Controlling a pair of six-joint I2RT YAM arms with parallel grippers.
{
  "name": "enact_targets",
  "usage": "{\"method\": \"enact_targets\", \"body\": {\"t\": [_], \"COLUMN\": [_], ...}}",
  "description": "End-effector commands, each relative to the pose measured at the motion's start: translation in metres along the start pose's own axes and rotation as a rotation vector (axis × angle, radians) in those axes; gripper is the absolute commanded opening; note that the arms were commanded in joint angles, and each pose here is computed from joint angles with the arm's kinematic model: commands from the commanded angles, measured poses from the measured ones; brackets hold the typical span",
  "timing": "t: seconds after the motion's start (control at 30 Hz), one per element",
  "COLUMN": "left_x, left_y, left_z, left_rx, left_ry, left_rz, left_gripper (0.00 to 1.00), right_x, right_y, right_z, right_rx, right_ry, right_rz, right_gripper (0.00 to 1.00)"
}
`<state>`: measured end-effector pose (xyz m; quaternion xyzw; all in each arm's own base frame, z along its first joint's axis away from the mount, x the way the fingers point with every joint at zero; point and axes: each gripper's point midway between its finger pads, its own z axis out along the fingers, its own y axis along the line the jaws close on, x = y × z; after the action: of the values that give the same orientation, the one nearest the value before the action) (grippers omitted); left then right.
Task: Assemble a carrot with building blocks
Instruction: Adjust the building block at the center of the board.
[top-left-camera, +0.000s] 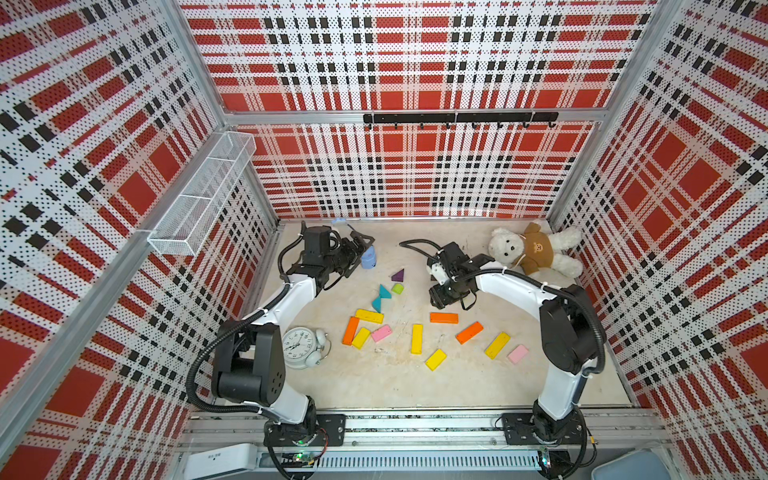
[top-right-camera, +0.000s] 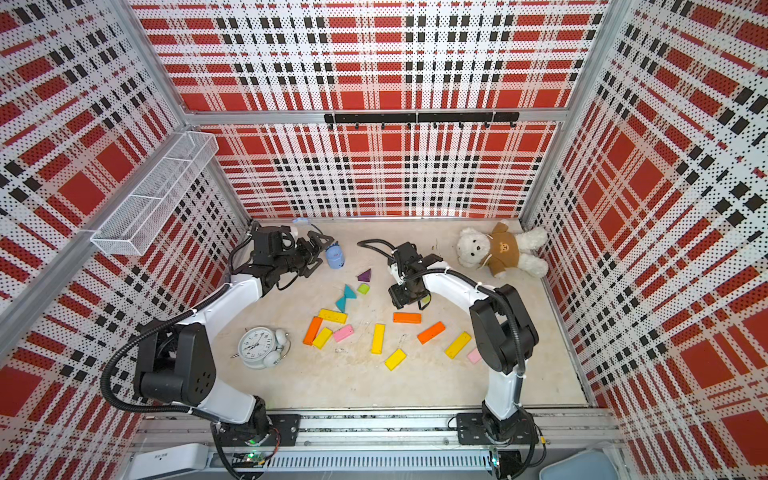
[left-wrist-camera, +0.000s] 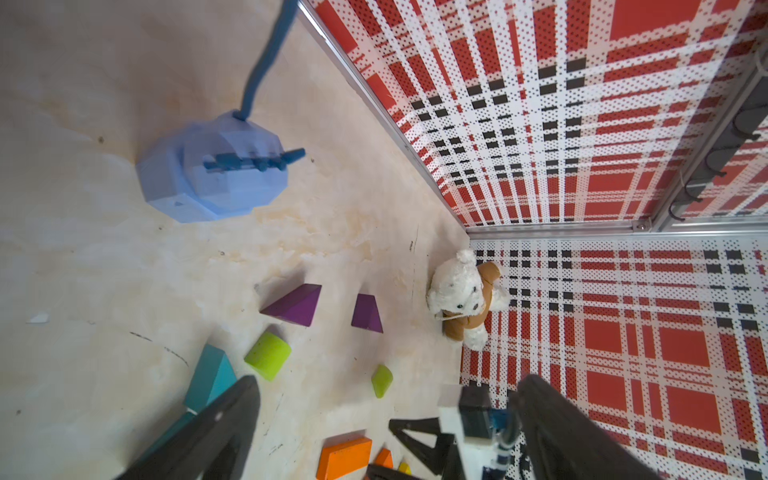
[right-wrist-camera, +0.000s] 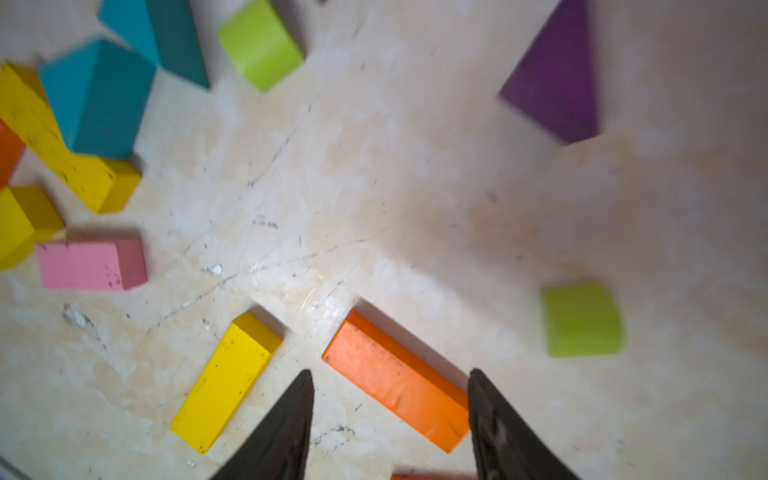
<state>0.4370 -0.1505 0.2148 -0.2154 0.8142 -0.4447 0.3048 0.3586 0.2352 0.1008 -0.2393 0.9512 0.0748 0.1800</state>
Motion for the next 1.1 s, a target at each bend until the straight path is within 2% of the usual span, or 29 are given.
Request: {"method": "enact_targets", "body": {"t": [0.0,0.1,0.13,0.23,0.33,0.43,0.5,0.57,0.63,0.7,0.73,0.77,0.87,0.93,1.07], "left_x": [0.01,0.03,0.051,0.078,0.092,0.117,0.138,0.155,0.163,0.166,0.169,0.171,0.165,0.154,0.136], "left_y": [-0.048,-0.074,-0.09,-0.105,-0.1,-0.093,-0.092,-0.093,-0.095,-0.095,-0.099,-0.104,-0.099,-0.091,-0.081], "left_z": [-0.014,-0.02,-0.018,-0.015,-0.011,-0.005,-0.001,0.001,0.0,-0.002,-0.003,-0.004,-0.004,-0.003,0.0], "left_rx": [0.076,0.112,0.146,0.146,0.069,0.012,-0.002,-0.016,-0.029,-0.03,-0.001,0.023,-0.022,-0.078,-0.075], "left_ry": [-0.042,-0.042,0.0,0.056,0.053,0.053,0.077,0.114,0.125,0.125,0.138,0.145,0.149,0.137,0.127], "left_rz": [0.138,0.26,0.321,0.436,0.509,0.531,0.53,0.546,0.573,0.57,0.573,0.584,0.589,0.575,0.491], "left_gripper": [0.99,0.98,0.97,0.97,0.97,0.95,0.94,0.96,1.0,0.99,0.99,1.0,0.99,0.99,1.0], "right_x": [-0.019,-0.027,-0.029,-0.028,-0.017,-0.002,0.011,0.025,0.033,0.034,0.033,0.031,0.026,0.027,0.029], "right_y": [-0.051,-0.074,-0.075,-0.08,-0.097,-0.105,-0.112,-0.122,-0.129,-0.125,-0.12,-0.115,-0.101,-0.098,-0.094], "right_z": [-0.054,-0.088,-0.095,-0.104,-0.097,-0.085,-0.077,-0.071,-0.066,-0.062,-0.059,-0.055,-0.042,-0.032,-0.014], "right_rx": [0.263,0.361,0.339,0.19,0.066,0.101,0.131,0.192,0.23,0.199,0.164,0.126,0.038,0.048,0.121], "right_ry": [-0.098,-0.22,-0.269,-0.373,-0.35,-0.258,-0.178,-0.105,-0.079,-0.074,-0.072,-0.07,-0.036,0.005,0.064], "right_rz": [0.125,0.219,0.233,0.349,0.461,0.497,0.548,0.564,0.575,0.588,0.603,0.608,0.616,0.638,0.619], "right_gripper": [0.61,0.62,0.62,0.6,0.57,0.57,0.69,0.74,0.91,0.93,0.88,0.8,0.54,0.51,0.55]}}
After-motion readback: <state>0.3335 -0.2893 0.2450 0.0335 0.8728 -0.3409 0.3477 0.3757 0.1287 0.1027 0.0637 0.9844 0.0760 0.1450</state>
